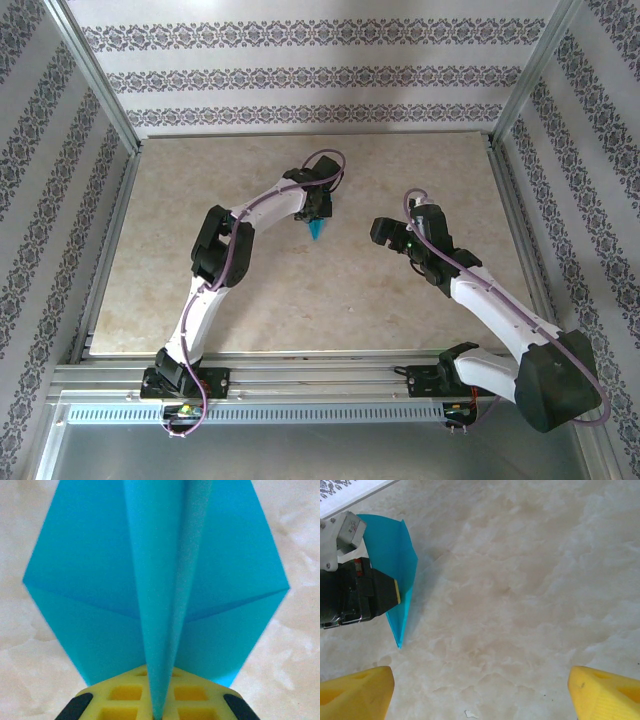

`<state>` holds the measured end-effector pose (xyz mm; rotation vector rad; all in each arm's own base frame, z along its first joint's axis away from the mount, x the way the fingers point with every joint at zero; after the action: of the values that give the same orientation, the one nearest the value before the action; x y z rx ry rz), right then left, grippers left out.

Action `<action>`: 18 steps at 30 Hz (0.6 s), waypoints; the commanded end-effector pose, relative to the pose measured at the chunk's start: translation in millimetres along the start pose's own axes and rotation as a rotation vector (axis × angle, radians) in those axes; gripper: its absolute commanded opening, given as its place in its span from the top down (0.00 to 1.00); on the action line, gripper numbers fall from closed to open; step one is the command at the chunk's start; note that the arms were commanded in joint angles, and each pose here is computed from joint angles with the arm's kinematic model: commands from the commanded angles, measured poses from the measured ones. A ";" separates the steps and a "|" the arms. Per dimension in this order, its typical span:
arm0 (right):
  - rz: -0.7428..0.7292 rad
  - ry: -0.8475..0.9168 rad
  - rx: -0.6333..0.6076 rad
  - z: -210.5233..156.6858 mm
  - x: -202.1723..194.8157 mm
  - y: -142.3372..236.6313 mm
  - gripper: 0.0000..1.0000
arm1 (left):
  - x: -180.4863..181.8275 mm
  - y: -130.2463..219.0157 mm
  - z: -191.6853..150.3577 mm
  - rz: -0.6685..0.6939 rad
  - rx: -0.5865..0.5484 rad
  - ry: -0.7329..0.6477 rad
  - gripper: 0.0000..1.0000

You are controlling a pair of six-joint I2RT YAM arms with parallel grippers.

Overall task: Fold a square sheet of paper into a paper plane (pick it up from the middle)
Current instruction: Move the paper plane to the center of the table.

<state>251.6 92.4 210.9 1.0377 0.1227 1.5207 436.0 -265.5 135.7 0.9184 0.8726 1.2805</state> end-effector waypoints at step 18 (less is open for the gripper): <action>-0.010 -0.016 0.017 -4.0 -6.8 -3.8 0.10 | -2.7 -33.6 -20.7 0.046 0.134 0.011 0.81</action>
<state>251.3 92.6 208.1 1.0436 0.1293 1.5195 438.1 -267.7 116.9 0.9637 0.9148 1.2820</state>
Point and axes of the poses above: each hand's point on the last joint's axis, 136 mm out from that joint toward the fingers, its own y axis back along the fingers, its own x axis along the line the jaws close on, z = x × y, the point moved 10 cm from there along y, back along the fingers, and after that the axes turned 9 degrees about -y, right-handed, at the moved point
